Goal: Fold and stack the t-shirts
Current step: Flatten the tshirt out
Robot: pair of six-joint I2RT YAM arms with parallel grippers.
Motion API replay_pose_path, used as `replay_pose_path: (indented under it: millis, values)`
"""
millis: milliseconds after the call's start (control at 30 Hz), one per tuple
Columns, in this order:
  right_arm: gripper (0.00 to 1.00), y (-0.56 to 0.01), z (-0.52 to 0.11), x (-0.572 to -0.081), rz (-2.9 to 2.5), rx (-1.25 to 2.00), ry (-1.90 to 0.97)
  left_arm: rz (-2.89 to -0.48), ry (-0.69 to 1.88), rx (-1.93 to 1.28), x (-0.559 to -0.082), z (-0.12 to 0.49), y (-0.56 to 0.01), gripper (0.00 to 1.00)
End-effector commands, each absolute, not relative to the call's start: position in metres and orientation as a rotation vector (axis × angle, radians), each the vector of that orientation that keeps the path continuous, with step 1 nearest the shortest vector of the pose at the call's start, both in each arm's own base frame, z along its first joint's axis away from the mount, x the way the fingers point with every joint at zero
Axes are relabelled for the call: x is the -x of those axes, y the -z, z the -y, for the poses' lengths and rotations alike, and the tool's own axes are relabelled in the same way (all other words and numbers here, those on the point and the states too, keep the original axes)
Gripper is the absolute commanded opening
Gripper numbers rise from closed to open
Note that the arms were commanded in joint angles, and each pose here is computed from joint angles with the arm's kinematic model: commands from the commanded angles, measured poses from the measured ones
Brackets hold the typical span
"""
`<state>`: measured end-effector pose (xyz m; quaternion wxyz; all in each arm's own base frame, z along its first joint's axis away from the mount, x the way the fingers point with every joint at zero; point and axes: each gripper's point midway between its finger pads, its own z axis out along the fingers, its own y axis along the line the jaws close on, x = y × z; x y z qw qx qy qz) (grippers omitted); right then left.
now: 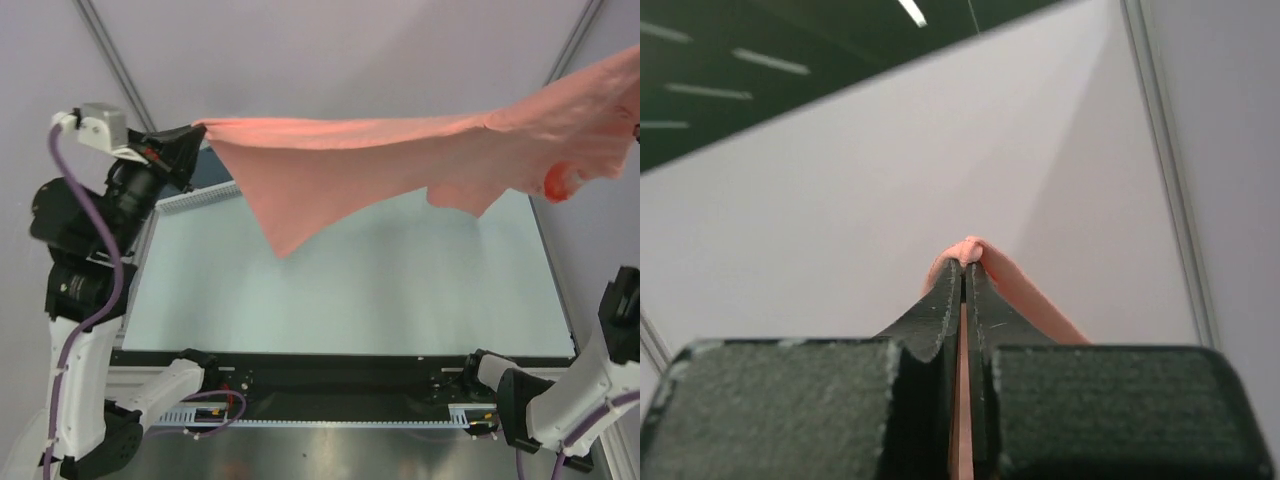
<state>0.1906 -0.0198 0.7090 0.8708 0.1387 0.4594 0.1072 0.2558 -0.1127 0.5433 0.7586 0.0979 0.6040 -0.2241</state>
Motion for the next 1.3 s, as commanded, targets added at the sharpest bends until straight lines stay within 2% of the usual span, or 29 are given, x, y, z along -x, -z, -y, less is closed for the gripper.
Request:
replay_pose_path:
  millis: [0, 100, 233, 467, 700, 833, 867, 1033, 1067, 1100, 1167, 1200, 1267]
  values:
    - [0.00, -0.755, 0.011, -0.145, -0.766, -0.217, -0.169, -1.166, 0.476, -0.268, -0.226, 0.108, -0.592, 0.00]
    - [0.00, -0.768, 0.001, -0.121, -0.684, -0.188, -0.197, -1.124, 0.456, -0.250, -0.216, 0.101, -0.611, 0.00]
    - [0.00, -0.763, 0.002, -0.128, -0.689, -0.183, -0.209, -1.098, 0.433, -0.220, -0.215, 0.094, -0.622, 0.00]
    - [0.00, -0.713, 0.024, -0.213, -0.840, -0.228, -0.202, -1.194, 0.473, -0.179, -0.265, 0.109, -0.581, 0.00]
    - [0.00, -0.617, 0.055, -0.332, -1.080, -0.306, -0.223, -1.389, 0.403, -0.135, -0.361, 0.125, -0.499, 0.00]
    - [0.00, -0.534, 0.084, -0.408, -1.232, -0.374, -0.215, -1.515, 0.366, -0.145, -0.422, 0.140, -0.439, 0.00]
    - [0.00, -0.519, 0.089, -0.420, -1.262, -0.393, -0.223, -1.582, 0.346, -0.146, -0.448, 0.145, -0.405, 0.00]
    - [0.00, -0.449, 0.109, -0.489, -1.341, -0.406, -0.246, -1.675, 0.321, -0.084, -0.519, 0.158, -0.327, 0.00]
    - [0.00, -0.420, 0.115, -0.509, -1.384, -0.431, -0.251, -1.673, 0.324, -0.062, -0.528, 0.160, -0.317, 0.00]
    - [0.00, -0.382, 0.121, -0.539, -1.415, -0.439, -0.260, -1.729, 0.316, -0.028, -0.562, 0.163, -0.270, 0.00]
    - [0.00, -0.373, 0.120, -0.548, -1.425, -0.435, -0.267, -1.750, 0.319, -0.013, -0.571, 0.164, -0.255, 0.00]
    - [0.00, -0.339, 0.123, -0.566, -1.480, -0.447, -0.269, -1.739, 0.331, -0.019, -0.581, 0.167, -0.255, 0.00]
    - [0.00, -0.319, 0.123, -0.580, -1.516, -0.451, -0.273, -1.771, 0.332, -0.031, -0.599, 0.173, -0.222, 0.00]
